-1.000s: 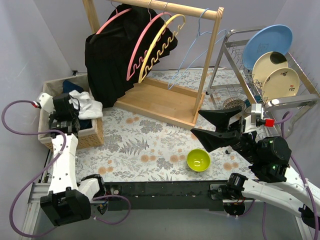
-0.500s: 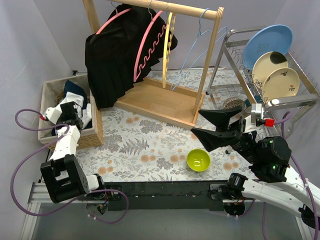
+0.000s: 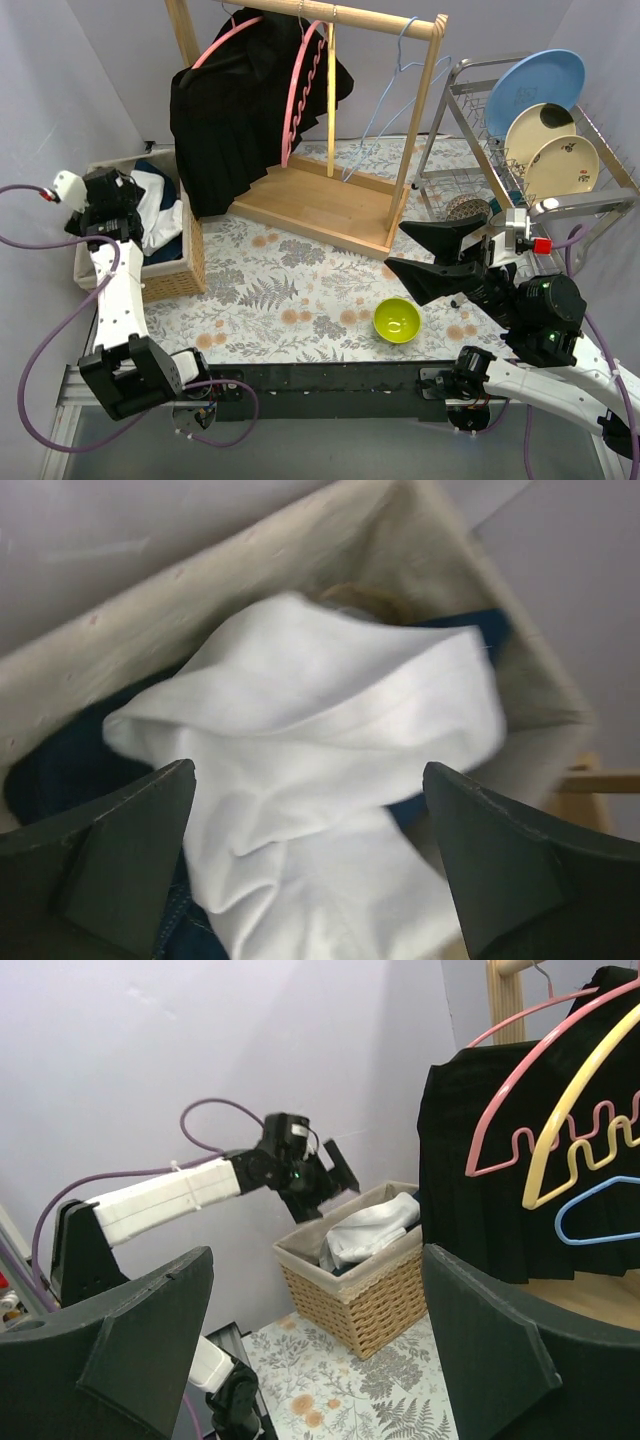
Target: Place the skirt on the hanger
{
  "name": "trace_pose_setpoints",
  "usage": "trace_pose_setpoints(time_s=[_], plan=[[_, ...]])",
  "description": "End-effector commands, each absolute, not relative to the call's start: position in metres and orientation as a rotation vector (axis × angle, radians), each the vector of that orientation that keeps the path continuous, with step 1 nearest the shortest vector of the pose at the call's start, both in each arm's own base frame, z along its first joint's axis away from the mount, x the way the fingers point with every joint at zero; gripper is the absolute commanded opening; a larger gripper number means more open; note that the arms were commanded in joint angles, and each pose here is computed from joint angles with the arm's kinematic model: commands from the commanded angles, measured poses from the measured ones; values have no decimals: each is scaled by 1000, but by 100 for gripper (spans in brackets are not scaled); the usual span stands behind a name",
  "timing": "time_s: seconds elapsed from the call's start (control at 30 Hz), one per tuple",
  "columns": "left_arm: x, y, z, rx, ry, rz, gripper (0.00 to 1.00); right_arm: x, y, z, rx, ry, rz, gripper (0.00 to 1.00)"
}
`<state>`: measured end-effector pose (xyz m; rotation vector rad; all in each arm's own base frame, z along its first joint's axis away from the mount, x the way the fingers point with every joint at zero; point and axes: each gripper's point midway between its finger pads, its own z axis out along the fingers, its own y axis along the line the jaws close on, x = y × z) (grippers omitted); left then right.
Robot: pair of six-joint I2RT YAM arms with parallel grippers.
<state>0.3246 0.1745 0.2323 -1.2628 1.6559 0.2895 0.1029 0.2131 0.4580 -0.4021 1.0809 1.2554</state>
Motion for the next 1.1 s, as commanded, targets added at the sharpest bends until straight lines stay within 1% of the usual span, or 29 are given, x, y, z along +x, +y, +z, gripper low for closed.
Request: trace_pose_setpoints(time_s=[0.0, 0.07, 0.1, 0.13, 0.17, 0.2, 0.27, 0.3, 0.33, 0.47, 0.53, 0.57, 0.67, 0.7, 0.8, 0.87, 0.97, 1.07], plan=[[326, 148, 335, -995, 1585, 127, 98, 97, 204, 474, -374, 1045, 1287, 91], [336, 125, 366, -847, 1571, -1, 97, 97, 203, 475, -369, 1044, 1282, 91], [344, 88, 381, -647, 1616, -172, 95, 98, 203, 475, -369, 1046, 1283, 91], [346, 69, 391, -505, 1621, -237, 95, 98, 204, 474, -370, 1050, 1282, 91], [349, 55, 413, -395, 1562, -295, 94, 99, 205, 474, -370, 1054, 1280, 91], [348, 33, 423, -272, 1556, -385, 94, 99, 205, 474, -373, 1055, 1280, 91], [354, 26, 442, -186, 1518, -402, 95, 99, 207, 472, -385, 1058, 1274, 91], [352, 24, 469, -139, 1473, -391, 95, 99, 208, 472, -389, 1061, 1268, 91], [363, 21, 468, -101, 1494, -417, 95, 100, 209, 471, -395, 1067, 1262, 91], [383, 1, 502, 99, 1438, -527, 96, 104, 208, 474, -411, 1069, 1217, 91], [399, -7, 504, 180, 1455, -620, 94, 105, 206, 476, -421, 1062, 1190, 92], [403, -10, 504, 211, 1458, -649, 88, 105, 204, 479, -416, 1052, 1185, 92], [412, -23, 497, 309, 1471, -736, 82, 105, 200, 484, -410, 1022, 1167, 93], [413, -25, 494, 337, 1468, -730, 82, 105, 198, 486, -405, 1007, 1162, 93], [418, -41, 482, 392, 1465, -714, 88, 106, 197, 487, -389, 990, 1160, 93], [424, -54, 472, 432, 1464, -694, 90, 107, 199, 485, -391, 989, 1159, 93], [433, -63, 461, 439, 1473, -665, 89, 109, 202, 485, -396, 988, 1154, 93], [449, -62, 451, 408, 1489, -597, 86, 110, 204, 486, -402, 990, 1146, 93]])
